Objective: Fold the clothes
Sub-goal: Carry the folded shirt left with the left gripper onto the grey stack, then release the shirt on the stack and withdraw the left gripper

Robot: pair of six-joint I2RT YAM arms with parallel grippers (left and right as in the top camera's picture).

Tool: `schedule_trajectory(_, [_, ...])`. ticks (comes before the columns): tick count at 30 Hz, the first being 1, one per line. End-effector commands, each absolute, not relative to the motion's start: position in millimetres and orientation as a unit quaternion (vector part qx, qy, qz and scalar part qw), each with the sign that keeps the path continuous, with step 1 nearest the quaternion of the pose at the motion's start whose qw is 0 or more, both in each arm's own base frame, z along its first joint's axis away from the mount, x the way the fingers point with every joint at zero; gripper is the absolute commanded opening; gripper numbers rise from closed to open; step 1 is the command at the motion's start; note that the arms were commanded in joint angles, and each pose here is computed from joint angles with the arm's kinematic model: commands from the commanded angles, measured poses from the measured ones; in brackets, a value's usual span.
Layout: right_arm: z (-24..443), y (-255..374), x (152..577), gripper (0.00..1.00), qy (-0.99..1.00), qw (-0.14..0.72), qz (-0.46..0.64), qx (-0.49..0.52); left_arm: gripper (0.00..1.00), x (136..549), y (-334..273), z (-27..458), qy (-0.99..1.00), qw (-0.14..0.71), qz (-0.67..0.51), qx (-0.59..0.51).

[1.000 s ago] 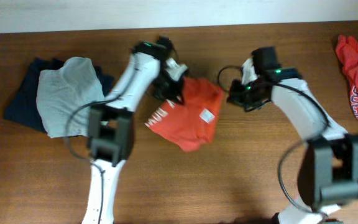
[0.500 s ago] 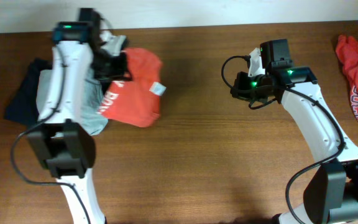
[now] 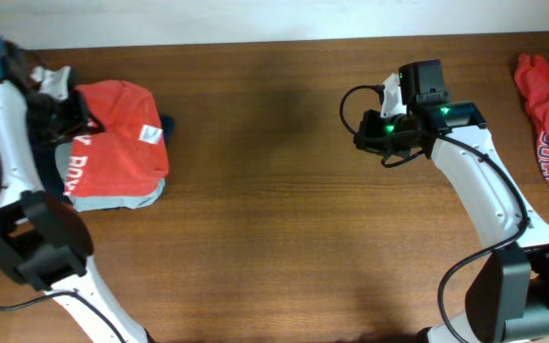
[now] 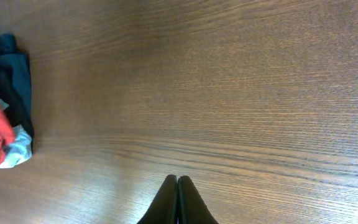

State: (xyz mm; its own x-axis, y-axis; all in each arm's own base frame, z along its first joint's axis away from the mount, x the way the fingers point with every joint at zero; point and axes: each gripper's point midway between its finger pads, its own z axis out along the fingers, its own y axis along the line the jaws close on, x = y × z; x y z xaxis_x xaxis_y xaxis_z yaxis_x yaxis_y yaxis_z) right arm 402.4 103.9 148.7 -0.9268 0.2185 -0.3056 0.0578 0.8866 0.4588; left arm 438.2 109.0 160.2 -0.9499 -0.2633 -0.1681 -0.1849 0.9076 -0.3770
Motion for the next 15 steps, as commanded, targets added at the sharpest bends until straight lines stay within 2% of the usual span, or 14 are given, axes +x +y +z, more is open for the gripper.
schedule_trajectory(1, [154.4, 102.2, 405.9, 0.04, 0.954, 0.189, 0.219, 0.076, 0.0, 433.8, 140.7, 163.5, 0.971, 0.126, -0.158, -0.128])
schedule_trajectory(4, [154.4, 102.2, 405.9, 0.04, 0.954, 0.189, 0.219, 0.076, 0.01, 431.0, 165.4, 157.2, 0.971, 0.13, -0.137, -0.148])
schedule_trajectory(5, [154.3, 102.3, 405.8, 0.04, 0.954, 0.188, 0.219, 0.076, 0.07, 431.1, 172.4, 155.3, 0.971, 0.132, -0.128, -0.152])
schedule_trajectory(7, [154.3, 102.4, 405.7, 0.04, 0.954, 0.188, 0.219, 0.076, 0.26, 429.5, 184.1, 148.8, 0.973, 0.129, -0.109, -0.159])
schedule_trajectory(8, [154.2, 102.4, 405.5, 0.04, 0.954, 0.188, 0.219, 0.076, 0.45, 429.2, 186.6, 146.6, 0.973, 0.128, -0.105, -0.16])
schedule_trajectory(9, [154.0, 102.4, 405.1, 0.04, 0.955, 0.187, 0.219, 0.076, 0.84, 428.7, 187.5, 145.2, 0.974, 0.126, -0.103, -0.161])
schedule_trajectory(10, [153.8, 102.3, 404.8, 0.04, 0.955, 0.186, 0.219, 0.076, 0.99, 428.6, 187.8, 144.7, 0.974, 0.125, -0.103, -0.161])
schedule_trajectory(15, [152.0, 101.8, 400.9, 0.04, 0.957, 0.177, 0.217, 0.078, 0.99, 417.1, 196.8, 152.1, 0.976, 0.111, -0.075, -0.173])
